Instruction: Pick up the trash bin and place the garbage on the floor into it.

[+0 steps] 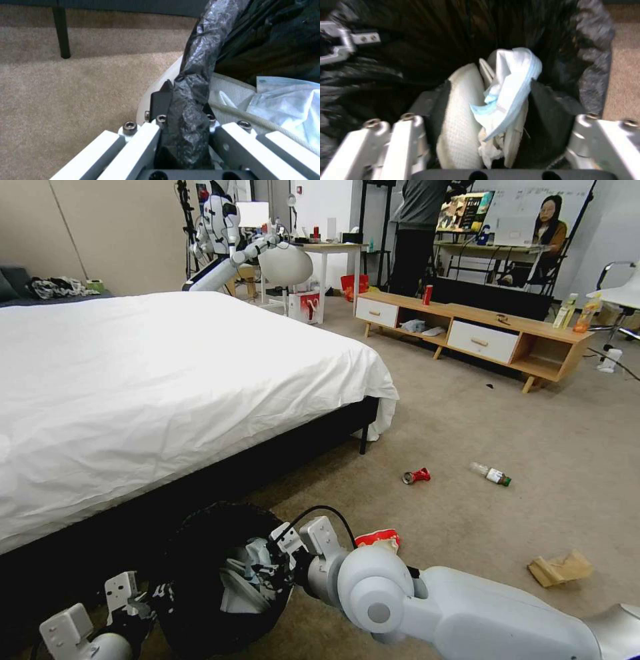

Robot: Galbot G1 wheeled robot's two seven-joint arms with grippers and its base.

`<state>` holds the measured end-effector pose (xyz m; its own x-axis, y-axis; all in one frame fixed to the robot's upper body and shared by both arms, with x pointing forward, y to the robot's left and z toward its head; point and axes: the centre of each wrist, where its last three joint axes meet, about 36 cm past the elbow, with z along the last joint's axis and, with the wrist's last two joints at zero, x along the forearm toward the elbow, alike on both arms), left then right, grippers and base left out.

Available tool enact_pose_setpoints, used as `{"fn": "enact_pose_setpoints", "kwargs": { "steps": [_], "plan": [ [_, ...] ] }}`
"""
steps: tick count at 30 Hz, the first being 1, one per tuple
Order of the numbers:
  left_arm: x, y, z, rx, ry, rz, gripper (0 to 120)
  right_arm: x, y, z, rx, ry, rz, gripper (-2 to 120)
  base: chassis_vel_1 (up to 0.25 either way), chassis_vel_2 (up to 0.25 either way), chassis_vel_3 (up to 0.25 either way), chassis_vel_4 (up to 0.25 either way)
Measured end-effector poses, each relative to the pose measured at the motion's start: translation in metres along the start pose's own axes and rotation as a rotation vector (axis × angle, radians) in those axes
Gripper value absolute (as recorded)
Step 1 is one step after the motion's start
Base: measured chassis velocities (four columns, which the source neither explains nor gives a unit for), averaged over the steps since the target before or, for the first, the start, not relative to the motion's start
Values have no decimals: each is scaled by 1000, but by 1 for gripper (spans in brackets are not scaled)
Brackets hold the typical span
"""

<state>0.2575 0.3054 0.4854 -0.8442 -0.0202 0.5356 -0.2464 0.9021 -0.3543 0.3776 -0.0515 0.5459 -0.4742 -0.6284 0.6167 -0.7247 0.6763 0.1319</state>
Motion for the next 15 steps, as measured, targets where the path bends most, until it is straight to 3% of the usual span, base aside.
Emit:
{"fn": "enact_pose_setpoints", "kwargs": {
  "steps": [7,15],
  "plan": [
    [-2,3,1,0,4,-10,2,20,4,-11,1,-65,-18,95,0,0,0,0],
    [-4,4,3,-1,7,-21,2,45,8,-24,1,-131,-46,100,0,0,0,0]
  ]
}}
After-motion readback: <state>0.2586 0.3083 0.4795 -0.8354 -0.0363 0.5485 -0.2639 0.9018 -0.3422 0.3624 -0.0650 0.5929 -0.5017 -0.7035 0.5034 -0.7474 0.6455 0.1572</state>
